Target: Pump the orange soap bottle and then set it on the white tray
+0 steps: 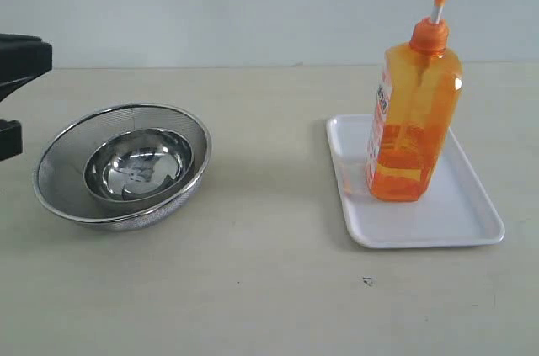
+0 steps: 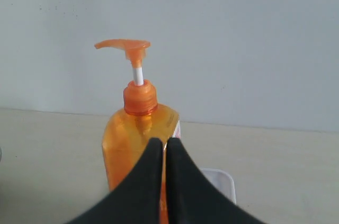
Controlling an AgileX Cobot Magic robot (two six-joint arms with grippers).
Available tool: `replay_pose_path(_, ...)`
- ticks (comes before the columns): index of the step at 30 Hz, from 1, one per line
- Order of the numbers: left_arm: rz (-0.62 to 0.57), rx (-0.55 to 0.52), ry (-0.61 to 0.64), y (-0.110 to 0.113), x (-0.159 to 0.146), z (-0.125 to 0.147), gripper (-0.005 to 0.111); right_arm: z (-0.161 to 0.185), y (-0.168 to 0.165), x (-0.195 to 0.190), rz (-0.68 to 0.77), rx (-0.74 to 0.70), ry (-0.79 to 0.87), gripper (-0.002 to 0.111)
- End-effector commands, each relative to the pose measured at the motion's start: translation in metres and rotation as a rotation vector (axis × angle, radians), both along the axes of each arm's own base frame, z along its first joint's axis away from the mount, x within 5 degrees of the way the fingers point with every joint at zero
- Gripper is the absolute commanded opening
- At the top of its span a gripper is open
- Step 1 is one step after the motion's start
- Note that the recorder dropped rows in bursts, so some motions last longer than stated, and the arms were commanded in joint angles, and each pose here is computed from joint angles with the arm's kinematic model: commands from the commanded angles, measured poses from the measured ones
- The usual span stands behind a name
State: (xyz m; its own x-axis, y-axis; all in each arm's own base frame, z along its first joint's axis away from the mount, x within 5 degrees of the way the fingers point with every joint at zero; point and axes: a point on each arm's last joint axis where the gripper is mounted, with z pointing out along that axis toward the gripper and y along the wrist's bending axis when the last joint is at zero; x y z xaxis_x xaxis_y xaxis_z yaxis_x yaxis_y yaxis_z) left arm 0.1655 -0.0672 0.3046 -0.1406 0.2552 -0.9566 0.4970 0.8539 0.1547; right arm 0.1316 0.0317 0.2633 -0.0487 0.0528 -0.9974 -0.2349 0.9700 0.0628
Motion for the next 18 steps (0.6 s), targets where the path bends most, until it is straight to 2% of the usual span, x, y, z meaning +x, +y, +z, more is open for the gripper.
replay_pose_path(1,0.044,-0.027,-0.016,0.0073,-0.0128,-0.0045,0.005,-0.0005,0.0001,-0.0011,0.001,0.051,0.008,0.0)
replay_pose_path(18,0.041,-0.034,-0.049,0.0091,-0.0192,0.0003,0.005,-0.0002,0.0004,-0.0014,0.004,0.051,0.007,0.0)
